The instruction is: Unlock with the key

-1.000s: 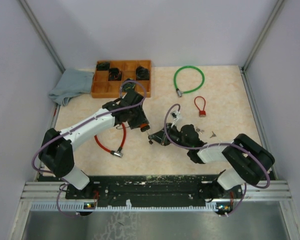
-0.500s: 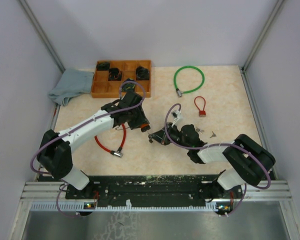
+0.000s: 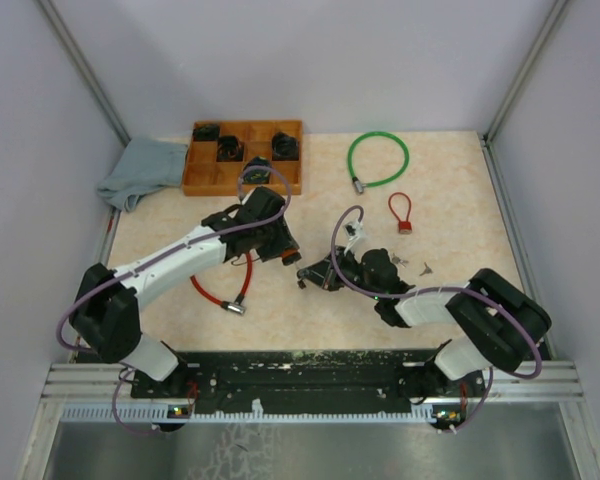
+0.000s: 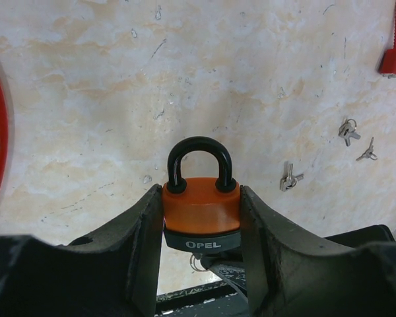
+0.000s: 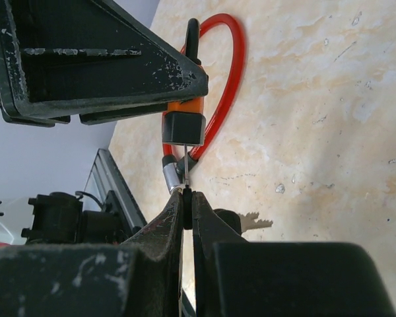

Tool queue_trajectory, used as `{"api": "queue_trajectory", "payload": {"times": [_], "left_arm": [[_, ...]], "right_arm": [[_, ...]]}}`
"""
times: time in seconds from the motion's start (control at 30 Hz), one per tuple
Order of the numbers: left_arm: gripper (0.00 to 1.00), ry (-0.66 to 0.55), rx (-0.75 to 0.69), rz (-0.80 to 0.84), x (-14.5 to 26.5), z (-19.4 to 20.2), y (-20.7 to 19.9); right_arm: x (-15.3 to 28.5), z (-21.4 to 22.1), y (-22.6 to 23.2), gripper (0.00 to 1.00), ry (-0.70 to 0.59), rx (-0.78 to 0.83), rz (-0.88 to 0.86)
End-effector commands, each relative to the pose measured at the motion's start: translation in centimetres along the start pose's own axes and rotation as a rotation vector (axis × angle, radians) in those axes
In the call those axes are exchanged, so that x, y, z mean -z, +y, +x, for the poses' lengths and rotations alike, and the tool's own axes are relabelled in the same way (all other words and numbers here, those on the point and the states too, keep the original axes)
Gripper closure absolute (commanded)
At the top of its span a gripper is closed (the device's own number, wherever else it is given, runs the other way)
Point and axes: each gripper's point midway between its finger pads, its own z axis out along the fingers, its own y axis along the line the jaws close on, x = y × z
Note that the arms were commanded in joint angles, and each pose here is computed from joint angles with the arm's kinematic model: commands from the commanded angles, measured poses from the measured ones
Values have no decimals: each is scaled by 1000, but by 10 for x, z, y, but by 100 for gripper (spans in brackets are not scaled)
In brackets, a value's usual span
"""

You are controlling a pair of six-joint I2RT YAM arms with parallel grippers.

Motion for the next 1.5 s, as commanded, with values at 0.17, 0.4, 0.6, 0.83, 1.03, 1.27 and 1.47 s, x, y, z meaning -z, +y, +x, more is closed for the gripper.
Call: {"api": "queue_trajectory", "payload": {"times": [0.17,0.4,0.6,0.83,1.03,1.27,1.47], "left_arm": [[100,-31,8,27,6,17,-16],[100,10,28,70,0,33,-22],[100,23,28,81,3,41,-20],[100,84,49,112,4,64,-23],[100,135,70,171,6,80,-32],[100,-7,40,375,35,56,-54],[100,-123,-32,703,82,47,-75]], "right_arm": [[-6,-42,31,100,-135,-8,-81],[-4,-51,37,100,-178,-34,-131],[-3,-62,29,100,-221,-11,-111],[-5,-81,29,100,-316,113,-109],[-5,-93,34,100,-375,200,-126],[9,-98,49,100,-367,3,-290],[17,-98,67,100,-334,-121,-437]]}}
